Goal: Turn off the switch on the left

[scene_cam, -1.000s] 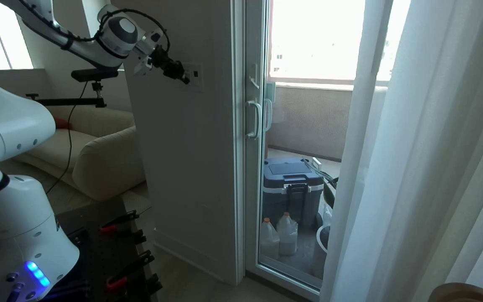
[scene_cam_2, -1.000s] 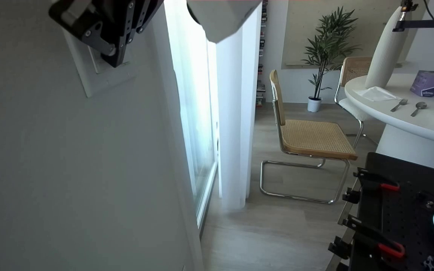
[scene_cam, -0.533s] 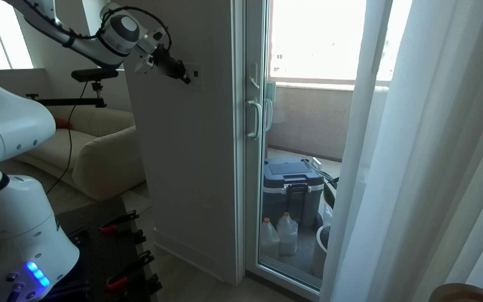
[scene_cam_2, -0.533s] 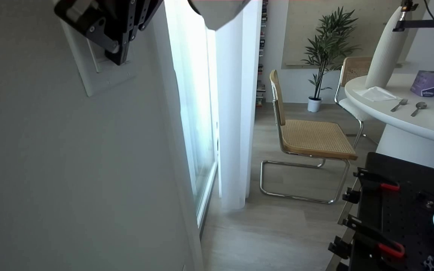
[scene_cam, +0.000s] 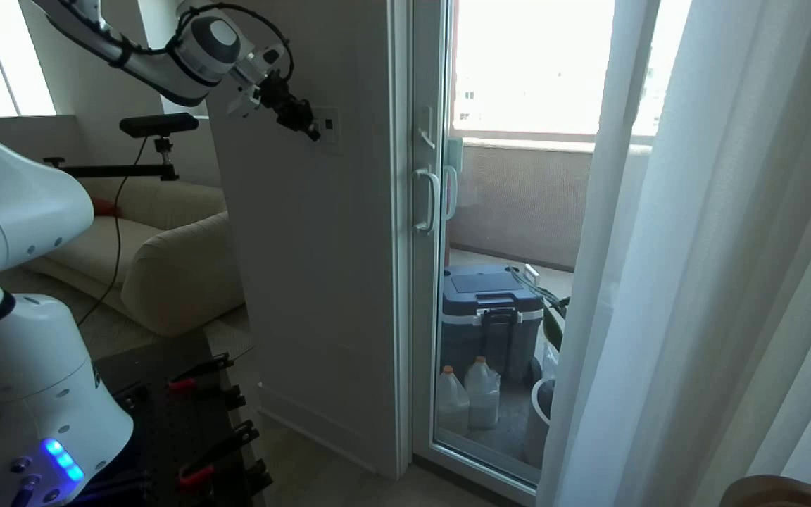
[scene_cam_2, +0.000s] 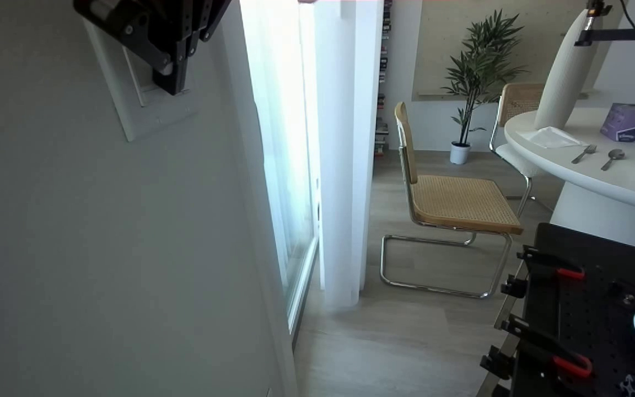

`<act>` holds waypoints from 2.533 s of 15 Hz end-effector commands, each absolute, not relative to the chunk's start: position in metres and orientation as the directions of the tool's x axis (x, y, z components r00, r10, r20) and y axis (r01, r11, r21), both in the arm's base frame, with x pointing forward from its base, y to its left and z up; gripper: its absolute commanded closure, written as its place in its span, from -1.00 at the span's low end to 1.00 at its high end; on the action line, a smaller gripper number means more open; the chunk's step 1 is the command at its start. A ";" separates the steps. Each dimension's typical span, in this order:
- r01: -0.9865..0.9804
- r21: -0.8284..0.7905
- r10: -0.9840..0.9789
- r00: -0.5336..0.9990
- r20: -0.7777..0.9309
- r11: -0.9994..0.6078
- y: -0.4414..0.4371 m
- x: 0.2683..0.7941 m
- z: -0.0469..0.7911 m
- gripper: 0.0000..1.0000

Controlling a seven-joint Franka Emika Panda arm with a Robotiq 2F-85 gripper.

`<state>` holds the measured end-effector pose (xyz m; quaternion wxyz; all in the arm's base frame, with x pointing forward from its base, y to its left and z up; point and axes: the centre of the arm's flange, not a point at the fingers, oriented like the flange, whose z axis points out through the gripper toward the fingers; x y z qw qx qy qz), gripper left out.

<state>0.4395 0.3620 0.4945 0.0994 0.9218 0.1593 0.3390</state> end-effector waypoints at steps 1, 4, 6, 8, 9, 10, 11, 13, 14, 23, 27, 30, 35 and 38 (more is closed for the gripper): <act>0.248 0.274 0.360 0.769 0.528 -0.929 0.352 0.468 0.483 1.00; 0.245 0.267 0.352 0.790 0.502 -0.932 0.353 0.472 0.483 1.00; 0.249 0.260 0.348 0.803 0.483 -0.933 0.354 0.474 0.484 1.00; 0.249 0.251 0.342 0.816 0.467 -0.935 0.354 0.477 0.485 1.00; 0.247 0.247 0.337 0.823 0.457 -0.937 0.353 0.478 0.486 1.00; 0.246 0.245 0.335 0.826 0.453 -0.938 0.353 0.480 0.486 1.00; 0.244 0.244 0.332 0.831 0.446 -0.939 0.353 0.481 0.486 1.00; 0.240 0.240 0.324 0.844 0.427 -0.941 0.352 0.482 0.488 1.00; 0.237 0.241 0.321 0.850 0.417 -0.941 0.352 0.483 0.488 1.00; 0.247 0.270 0.300 0.937 0.176 -0.931 0.328 0.476 0.492 1.00; 0.316 0.246 0.331 0.944 0.017 -0.916 0.316 0.467 0.492 1.00; 0.406 0.180 0.402 0.914 -0.058 -0.896 0.318 0.459 0.495 1.00; 0.505 0.126 0.507 0.862 -0.018 -0.854 0.333 0.449 0.500 1.00; 0.528 0.115 0.536 0.842 0.058 -0.842 0.346 0.446 0.503 1.00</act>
